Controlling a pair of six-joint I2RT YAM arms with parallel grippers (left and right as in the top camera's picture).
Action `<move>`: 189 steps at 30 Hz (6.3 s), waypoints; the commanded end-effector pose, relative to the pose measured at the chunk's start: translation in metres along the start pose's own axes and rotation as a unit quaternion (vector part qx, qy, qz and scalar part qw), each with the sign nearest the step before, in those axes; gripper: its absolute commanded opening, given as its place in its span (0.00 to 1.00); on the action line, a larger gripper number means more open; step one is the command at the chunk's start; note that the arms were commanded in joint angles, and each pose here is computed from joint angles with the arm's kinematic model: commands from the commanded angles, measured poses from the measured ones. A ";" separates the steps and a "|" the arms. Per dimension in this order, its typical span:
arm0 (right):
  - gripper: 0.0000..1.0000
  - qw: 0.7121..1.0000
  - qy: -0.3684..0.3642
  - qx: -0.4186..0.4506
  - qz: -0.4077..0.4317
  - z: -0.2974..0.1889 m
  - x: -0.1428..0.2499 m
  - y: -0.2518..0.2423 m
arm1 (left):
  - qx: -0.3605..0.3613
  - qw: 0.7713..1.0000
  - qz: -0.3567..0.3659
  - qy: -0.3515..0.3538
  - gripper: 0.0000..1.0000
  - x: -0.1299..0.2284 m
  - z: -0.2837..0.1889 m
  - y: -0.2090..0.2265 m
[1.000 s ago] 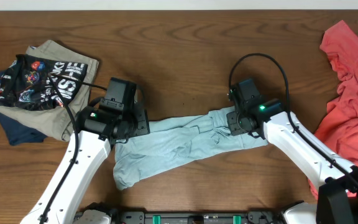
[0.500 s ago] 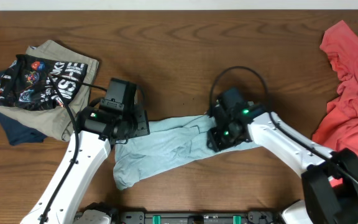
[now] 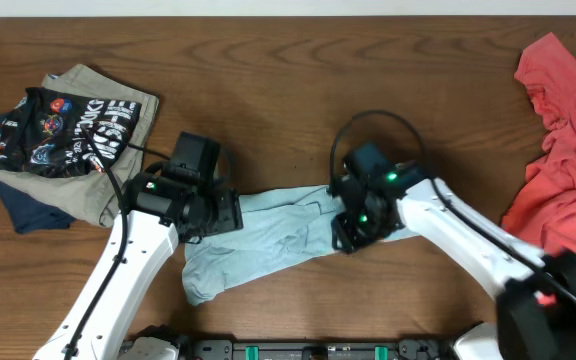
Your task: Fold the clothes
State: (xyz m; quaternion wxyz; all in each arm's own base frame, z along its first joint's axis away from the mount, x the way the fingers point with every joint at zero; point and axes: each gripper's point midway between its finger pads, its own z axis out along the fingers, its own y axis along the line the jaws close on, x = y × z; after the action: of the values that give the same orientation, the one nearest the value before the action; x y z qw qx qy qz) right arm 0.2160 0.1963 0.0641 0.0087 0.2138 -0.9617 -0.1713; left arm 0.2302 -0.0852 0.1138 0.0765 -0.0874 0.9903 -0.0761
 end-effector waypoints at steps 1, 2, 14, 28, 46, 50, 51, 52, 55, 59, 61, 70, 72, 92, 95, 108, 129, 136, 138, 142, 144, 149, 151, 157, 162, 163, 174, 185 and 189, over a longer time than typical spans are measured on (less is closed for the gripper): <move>0.49 0.996 -0.083 0.034 -0.017 -0.044 -0.028 -0.002 | -0.018 0.999 -0.016 0.020 0.76 0.010 0.008 0.010; 0.50 0.995 -0.093 0.037 -0.015 -0.050 -0.030 -0.003 | -0.023 0.999 -0.017 0.029 0.77 0.014 0.011 0.012; 0.53 0.988 -0.097 0.108 0.052 -0.063 -0.022 -0.041 | -0.128 0.983 -0.061 0.120 0.81 0.035 0.058 0.066; 0.54 0.988 -0.095 0.109 0.052 -0.063 -0.021 -0.041 | -0.079 0.981 -0.109 0.137 0.83 0.032 0.093 0.066; 0.52 0.985 -0.091 0.132 0.056 -0.064 -0.018 -0.050 | -0.014 0.988 -0.115 0.102 0.22 0.026 0.118 0.050; 0.52 0.978 -0.097 0.167 0.072 -0.071 -0.018 -0.068 | -0.029 0.991 -0.103 0.085 0.06 0.017 0.114 0.057; 0.52 0.976 -0.098 0.175 0.078 -0.073 -0.018 -0.074 | -0.038 0.990 -0.106 0.079 0.06 0.014 0.110 0.061; 0.52 0.974 -0.099 0.182 0.087 -0.075 -0.017 -0.081 | -0.049 0.990 -0.112 0.072 0.06 0.010 0.105 0.067; 0.54 0.967 -0.099 0.197 0.123 -0.083 -0.012 -0.104 | -0.089 0.986 -0.137 0.044 0.06 -0.005 0.081 0.091; 0.56 0.957 -0.106 0.203 0.176 -0.094 -0.006 -0.133 | -0.123 0.979 -0.165 -0.001 0.06 -0.026 0.041 0.118; 0.59 0.951 -0.110 0.206 0.201 -0.099 -0.002 -0.147 | -0.118 0.978 -0.173 -0.026 0.06 -0.037 0.022 0.121; 0.59 0.939 -0.117 0.209 0.248 -0.108 0.007 -0.172 | 0.029 0.994 -0.096 -0.049 0.06 -0.039 -0.017 0.024; 0.59 0.939 -0.116 0.209 0.248 -0.108 0.007 -0.172 | 0.045 0.996 -0.066 -0.044 0.06 -0.033 -0.014 -0.003; 0.58 0.945 -0.107 0.183 0.248 -0.101 0.009 -0.163 | 0.259 0.957 0.130 0.014 0.06 0.029 0.054 -0.230; 0.58 0.946 -0.106 0.182 0.248 -0.101 0.009 -0.163 | 0.283 0.950 0.130 0.006 0.11 0.025 0.051 -0.241; 0.59 0.986 -0.118 0.033 0.117 -0.090 -0.013 -0.106 | 0.366 0.916 0.162 -0.041 0.56 -0.016 0.010 -0.240; 0.59 0.997 -0.017 0.023 -0.067 -0.005 -0.008 0.009 | 0.158 0.987 -0.009 0.039 0.63 -0.039 0.079 -0.075; 0.55 0.993 0.026 0.117 -0.007 0.030 0.002 -0.024 | 0.149 0.987 0.005 0.063 0.64 -0.028 0.107 -0.083; 0.43 0.988 0.030 0.149 0.010 0.033 0.002 -0.038 | 0.145 0.987 0.005 0.072 0.64 -0.026 0.115 -0.082; 0.01 0.972 0.026 0.223 0.066 0.025 0.006 -0.067 | 0.130 0.987 -0.002 0.097 0.60 -0.018 0.132 -0.076; 0.01 0.966 0.024 0.244 0.083 0.018 0.008 -0.076 | 0.124 0.987 -0.005 0.106 0.50 -0.015 0.138 -0.073; 0.04 0.961 0.004 0.252 0.114 -0.004 0.008 -0.093 | 0.090 0.990 -0.007 0.113 0.20 -0.011 0.150 -0.061; 0.10 0.958 -0.012 0.254 0.133 -0.016 0.006 -0.102 | 0.087 0.989 -0.007 0.119 0.15 -0.009 0.152 -0.059; 0.34 0.937 -0.042 0.289 0.191 -0.047 0.009 -0.147 | 0.078 0.988 -0.011 0.133 0.13 -0.002 0.151 -0.055; 0.36 0.952 -0.030 0.241 0.186 -0.044 0.011 -0.147 | 0.070 0.987 -0.015 0.147 0.13 0.005 0.150 -0.052; 0.36 0.961 -0.029 0.215 0.170 -0.040 0.008 -0.139 | 0.069 0.986 -0.015 0.148 0.13 0.005 0.150 -0.051; 0.37 0.999 -0.008 -0.023 0.035 -0.023 0.004 -0.054 | 0.025 0.976 -0.049 0.211 0.10 0.035 0.139 -0.033; 0.37 0.999 0.024 -0.026 -0.022 -0.010 0.015 -0.025 | 0.006 0.996 -0.063 0.055 0.35 -0.033 0.083 -0.014; 0.37 0.998 0.035 -0.026 -0.036 -0.004 0.019 -0.015 | 0.048 0.998 -0.040 -0.021 0.59 -0.062 0.062 -0.030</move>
State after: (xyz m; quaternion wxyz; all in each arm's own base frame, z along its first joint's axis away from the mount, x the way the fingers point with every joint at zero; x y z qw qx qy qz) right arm 0.2139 0.1661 0.0626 0.0352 0.2354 -0.9542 -0.1810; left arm 0.2849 -0.1128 0.0435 0.0390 -0.1354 0.9822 -0.1240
